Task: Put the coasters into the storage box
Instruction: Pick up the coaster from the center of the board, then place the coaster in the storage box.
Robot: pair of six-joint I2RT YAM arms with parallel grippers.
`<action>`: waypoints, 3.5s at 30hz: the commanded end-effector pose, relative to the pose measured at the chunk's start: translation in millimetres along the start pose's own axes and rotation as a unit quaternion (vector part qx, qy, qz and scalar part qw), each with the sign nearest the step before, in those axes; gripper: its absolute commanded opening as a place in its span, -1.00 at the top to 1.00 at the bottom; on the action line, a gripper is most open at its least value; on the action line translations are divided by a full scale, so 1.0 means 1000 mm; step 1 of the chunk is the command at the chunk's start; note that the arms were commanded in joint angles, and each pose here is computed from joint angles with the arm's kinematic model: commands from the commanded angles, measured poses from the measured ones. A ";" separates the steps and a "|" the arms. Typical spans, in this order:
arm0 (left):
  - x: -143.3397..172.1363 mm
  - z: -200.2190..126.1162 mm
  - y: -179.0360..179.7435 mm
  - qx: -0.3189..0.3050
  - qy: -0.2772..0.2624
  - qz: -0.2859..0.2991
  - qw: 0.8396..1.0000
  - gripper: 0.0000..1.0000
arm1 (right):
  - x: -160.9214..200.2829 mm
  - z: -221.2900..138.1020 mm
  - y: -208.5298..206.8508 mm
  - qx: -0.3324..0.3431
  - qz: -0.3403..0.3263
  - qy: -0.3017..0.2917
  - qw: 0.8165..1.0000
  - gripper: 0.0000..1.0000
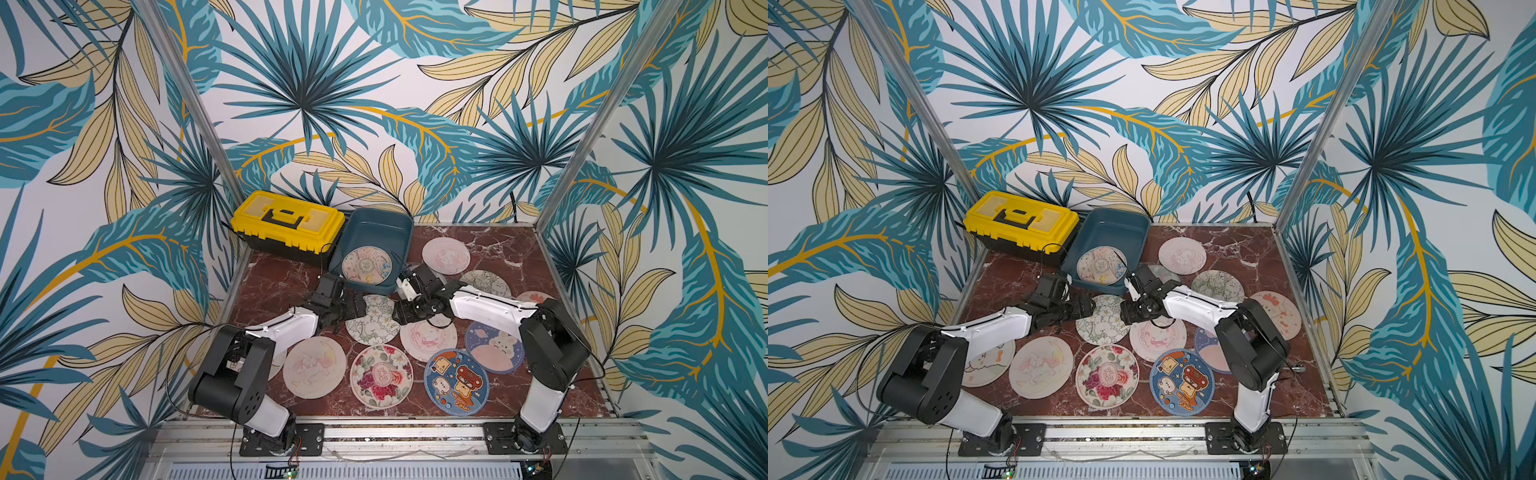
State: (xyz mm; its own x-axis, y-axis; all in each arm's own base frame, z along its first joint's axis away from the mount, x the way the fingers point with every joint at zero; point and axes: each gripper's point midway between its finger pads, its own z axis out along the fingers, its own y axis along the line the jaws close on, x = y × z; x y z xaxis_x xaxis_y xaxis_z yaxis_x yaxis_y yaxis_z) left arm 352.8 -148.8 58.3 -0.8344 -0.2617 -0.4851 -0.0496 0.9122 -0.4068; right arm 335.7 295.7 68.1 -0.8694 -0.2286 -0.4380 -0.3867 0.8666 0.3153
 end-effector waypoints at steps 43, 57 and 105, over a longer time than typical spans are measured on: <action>0.071 0.037 -0.016 0.021 0.106 -0.010 0.994 -0.06 | 0.016 0.068 0.000 -0.028 -0.025 -0.014 0.999 -0.12; 0.052 0.031 -0.010 -0.007 0.061 -0.012 0.998 -0.06 | -0.004 0.050 0.001 -0.004 -0.035 -0.041 0.999 0.77; -0.053 -0.086 -0.007 -0.008 -0.175 -0.019 0.984 -0.16 | -0.156 -0.067 0.067 -0.015 -0.112 -0.235 0.966 1.00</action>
State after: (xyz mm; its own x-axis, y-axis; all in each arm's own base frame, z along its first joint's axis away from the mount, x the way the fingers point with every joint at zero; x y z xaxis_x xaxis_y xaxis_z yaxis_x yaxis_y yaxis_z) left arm 348.9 -121.0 144.1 -0.6185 -0.3980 -0.6775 -0.0924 0.8931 -0.4404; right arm 407.8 359.1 225.5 -0.5542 -0.1470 -0.8193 -0.5841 0.7699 0.2569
